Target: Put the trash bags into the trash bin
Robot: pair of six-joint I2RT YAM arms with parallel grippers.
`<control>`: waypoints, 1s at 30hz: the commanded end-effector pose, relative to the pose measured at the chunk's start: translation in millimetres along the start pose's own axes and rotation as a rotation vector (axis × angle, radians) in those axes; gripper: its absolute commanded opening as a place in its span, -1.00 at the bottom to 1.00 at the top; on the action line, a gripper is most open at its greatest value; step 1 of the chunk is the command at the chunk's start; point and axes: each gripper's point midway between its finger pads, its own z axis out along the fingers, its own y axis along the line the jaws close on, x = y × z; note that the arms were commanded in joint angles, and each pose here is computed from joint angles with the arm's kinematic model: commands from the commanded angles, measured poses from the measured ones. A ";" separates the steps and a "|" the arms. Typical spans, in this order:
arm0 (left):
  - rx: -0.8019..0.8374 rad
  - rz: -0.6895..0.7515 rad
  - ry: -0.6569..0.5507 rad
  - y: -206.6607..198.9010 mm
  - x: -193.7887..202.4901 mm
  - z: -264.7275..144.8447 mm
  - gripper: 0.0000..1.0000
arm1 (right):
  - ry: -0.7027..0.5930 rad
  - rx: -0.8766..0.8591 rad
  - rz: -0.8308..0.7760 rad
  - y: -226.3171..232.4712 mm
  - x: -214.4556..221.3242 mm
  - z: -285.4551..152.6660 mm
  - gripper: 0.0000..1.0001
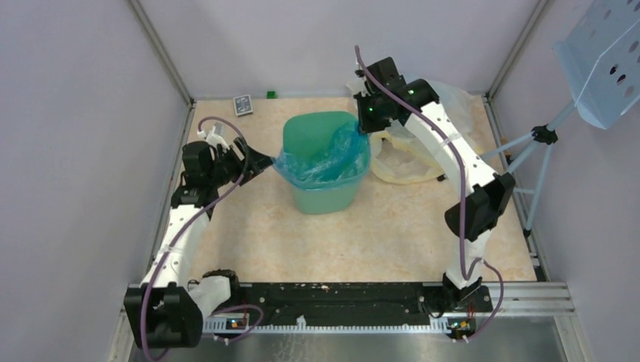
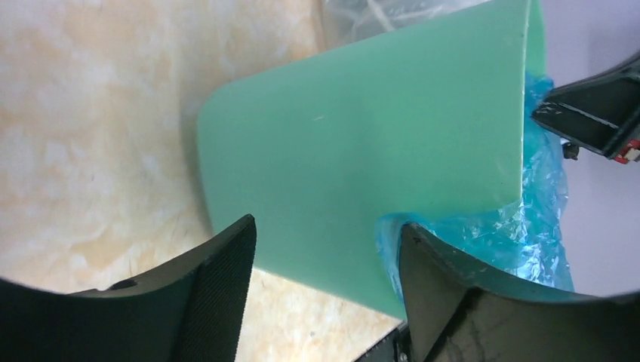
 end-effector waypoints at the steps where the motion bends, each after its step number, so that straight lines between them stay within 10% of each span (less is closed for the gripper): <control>1: -0.052 0.003 0.030 2.8 26.4 -28.5 0.47 | -0.066 -0.017 -0.029 -4.9 6.3 -53.0 -1.00; 20: -0.134 0.106 0.056 -22.0 45.5 -93.8 0.97 | -0.012 -0.151 -0.208 2.9 14.9 -62.1 -0.99; 30: 0.051 0.261 0.022 -69.6 35.9 -108.2 0.92 | -0.075 -0.191 -0.220 13.6 -2.9 -69.1 -0.18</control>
